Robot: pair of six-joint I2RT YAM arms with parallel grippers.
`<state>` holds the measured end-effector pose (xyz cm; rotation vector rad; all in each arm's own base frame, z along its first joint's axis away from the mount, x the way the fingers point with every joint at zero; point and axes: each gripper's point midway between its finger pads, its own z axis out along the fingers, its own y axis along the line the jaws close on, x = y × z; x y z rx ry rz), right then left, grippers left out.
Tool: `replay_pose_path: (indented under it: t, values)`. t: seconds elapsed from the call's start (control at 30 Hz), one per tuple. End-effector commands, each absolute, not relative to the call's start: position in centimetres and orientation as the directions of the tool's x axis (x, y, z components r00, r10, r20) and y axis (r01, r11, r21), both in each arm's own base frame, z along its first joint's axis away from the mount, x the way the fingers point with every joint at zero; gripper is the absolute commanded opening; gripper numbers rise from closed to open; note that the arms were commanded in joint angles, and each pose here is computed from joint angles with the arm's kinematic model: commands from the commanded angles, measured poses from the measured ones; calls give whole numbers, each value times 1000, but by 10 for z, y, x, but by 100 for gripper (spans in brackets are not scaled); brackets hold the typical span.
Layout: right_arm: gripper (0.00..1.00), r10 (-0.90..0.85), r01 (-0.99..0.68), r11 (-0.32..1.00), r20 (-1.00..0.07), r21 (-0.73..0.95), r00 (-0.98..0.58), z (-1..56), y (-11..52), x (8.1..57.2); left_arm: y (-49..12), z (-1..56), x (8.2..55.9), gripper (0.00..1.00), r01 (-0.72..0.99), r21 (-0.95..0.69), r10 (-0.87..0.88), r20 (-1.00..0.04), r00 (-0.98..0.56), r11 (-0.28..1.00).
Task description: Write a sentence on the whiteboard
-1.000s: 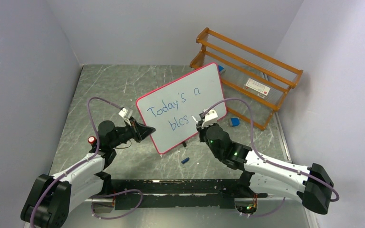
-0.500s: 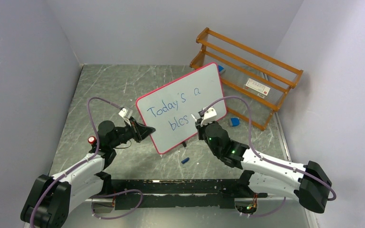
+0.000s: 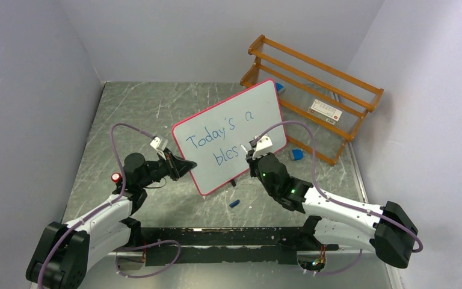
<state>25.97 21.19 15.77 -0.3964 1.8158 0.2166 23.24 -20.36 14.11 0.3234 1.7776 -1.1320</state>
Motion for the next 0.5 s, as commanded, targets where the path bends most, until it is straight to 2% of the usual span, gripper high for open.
replay_pose_path:
  t: [0.0, 0.47]
  values:
    - [0, -133, -378, 925, -967, -42, -216, 167, 216, 264, -194, 123, 238, 5, 623, -495, -213, -855, -473, 606]
    - [0, -114, -424, 906, -974, -20, -198, 174, 223, 260, -193, 123, 239, 5, 617, -496, -215, -854, -474, 612]
